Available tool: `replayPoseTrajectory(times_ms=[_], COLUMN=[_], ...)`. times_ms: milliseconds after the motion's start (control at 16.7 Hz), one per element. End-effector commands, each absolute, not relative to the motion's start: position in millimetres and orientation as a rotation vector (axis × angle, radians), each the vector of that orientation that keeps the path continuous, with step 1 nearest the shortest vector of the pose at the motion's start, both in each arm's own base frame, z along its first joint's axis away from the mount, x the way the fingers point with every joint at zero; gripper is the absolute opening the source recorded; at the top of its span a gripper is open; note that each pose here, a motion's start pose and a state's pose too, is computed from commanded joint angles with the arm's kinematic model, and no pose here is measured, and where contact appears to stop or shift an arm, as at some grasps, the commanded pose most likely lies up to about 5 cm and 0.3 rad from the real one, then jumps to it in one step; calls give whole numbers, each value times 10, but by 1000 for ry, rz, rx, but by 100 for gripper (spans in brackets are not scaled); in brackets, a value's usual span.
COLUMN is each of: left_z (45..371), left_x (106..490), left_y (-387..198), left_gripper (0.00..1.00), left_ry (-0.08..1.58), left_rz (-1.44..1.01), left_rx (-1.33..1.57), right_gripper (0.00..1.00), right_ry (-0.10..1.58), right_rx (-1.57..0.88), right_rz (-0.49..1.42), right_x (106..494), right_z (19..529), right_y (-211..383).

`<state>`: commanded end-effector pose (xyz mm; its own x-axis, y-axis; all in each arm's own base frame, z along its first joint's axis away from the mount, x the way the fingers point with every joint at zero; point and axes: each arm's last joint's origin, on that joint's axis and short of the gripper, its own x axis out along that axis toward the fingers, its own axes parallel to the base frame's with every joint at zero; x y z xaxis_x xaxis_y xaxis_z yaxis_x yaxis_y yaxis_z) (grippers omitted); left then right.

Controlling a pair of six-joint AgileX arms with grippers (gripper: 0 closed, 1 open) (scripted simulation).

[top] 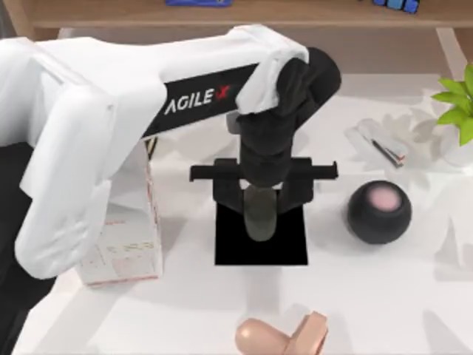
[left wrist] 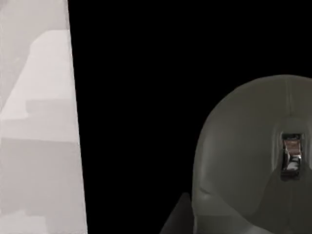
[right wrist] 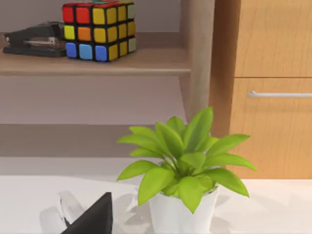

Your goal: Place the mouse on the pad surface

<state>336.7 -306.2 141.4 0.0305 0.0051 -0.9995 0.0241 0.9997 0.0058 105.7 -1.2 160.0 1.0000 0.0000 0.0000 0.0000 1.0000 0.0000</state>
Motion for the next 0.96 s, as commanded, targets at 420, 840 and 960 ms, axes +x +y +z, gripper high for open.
replayPoseTrajectory(times_ms=[420, 840, 960], left_z=[1414, 1414, 1414], left_x=[3367, 3367, 3367], left_y=[-3062, -3062, -3062], left_gripper=[75, 100, 100], left_ry=[1540, 1540, 1540], left_rz=[-15, -15, -15], left_rx=[23, 23, 23], right_gripper=[100, 100, 100], right_ry=[0, 0, 0], right_rx=[0, 0, 0], right_rz=[0, 0, 0], right_x=[1057, 1057, 1057], right_z=[1600, 1600, 1600], right_y=[-12, -12, -12])
